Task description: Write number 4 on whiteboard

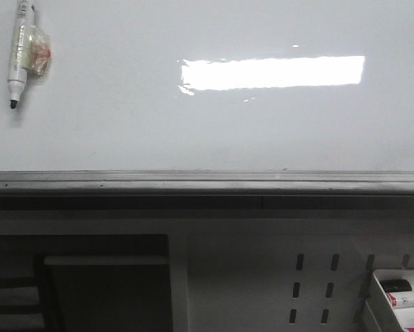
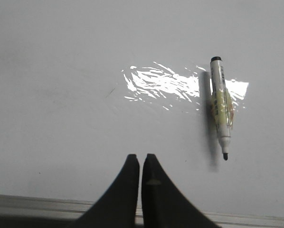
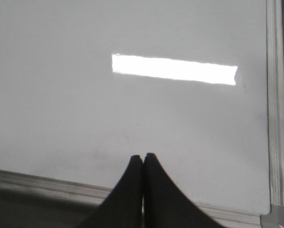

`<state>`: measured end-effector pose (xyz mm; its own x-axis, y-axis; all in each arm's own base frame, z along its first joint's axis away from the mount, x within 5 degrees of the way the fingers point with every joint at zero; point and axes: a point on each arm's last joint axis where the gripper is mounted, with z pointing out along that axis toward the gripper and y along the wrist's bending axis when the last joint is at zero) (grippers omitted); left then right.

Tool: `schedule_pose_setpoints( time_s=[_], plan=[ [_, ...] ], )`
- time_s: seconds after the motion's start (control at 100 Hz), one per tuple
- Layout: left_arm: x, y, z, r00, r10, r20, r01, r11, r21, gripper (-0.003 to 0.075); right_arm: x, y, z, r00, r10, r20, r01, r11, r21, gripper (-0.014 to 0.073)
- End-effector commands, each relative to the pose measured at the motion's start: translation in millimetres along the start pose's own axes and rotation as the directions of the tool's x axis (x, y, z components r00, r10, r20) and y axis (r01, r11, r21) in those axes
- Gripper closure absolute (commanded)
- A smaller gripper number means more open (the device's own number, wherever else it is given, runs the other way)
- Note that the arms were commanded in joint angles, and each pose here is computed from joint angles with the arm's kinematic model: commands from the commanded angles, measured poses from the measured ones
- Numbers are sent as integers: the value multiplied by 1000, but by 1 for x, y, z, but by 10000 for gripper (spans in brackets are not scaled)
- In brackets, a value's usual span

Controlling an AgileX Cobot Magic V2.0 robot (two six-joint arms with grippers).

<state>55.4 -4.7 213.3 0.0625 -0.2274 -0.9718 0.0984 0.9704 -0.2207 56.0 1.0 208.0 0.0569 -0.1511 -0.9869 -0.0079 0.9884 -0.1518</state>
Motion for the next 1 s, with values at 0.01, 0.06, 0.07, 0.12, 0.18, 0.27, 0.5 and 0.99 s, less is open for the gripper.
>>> schedule_pose_setpoints(
  time_s=[0.01, 0.06, 0.07, 0.12, 0.18, 0.27, 0.5, 0.99],
  plan=[
    [-1, 4, -2, 982, -163, 96, 165, 986, -10, 741, -6, -3, -2, 990, 57, 127, -62, 998, 33, 661],
    [-2, 5, -2, 956, -273, 110, 276, 961, -9, 741, -7, -3, -2, 984, 108, 142, -114, 993, 34, 661],
    [-2, 6, -2, 947, -300, 116, 303, 953, -9, 741, -7, -4, -2, 983, 118, 144, -125, 992, 34, 661],
    [-3, 7, -2, 910, -394, 127, 398, 917, -7, 741, -7, -5, -2, 962, 223, 155, -231, 973, 33, 661],
    [-5, 7, -3, 874, -467, 132, 471, 882, -2, 741, -7, -7, -2, 915, 371, 162, -380, 925, 29, 661],
    [-11, 4, -3, 864, -487, 129, 489, 872, 14, 741, -7, -9, -3, 830, 532, 169, -543, 840, 22, 660],
    [-48, -15, -4, 936, -348, 54, 343, 936, 79, 741, -41, -4, -2, 865, 496, 74, -493, 868, -52, 656],
    [-115, -43, 67, 949, -14, -314, 51, 993, 110, 738, -97, 4, 70, 851, 362, -380, -430, 896, -108, 656]
  ],
)
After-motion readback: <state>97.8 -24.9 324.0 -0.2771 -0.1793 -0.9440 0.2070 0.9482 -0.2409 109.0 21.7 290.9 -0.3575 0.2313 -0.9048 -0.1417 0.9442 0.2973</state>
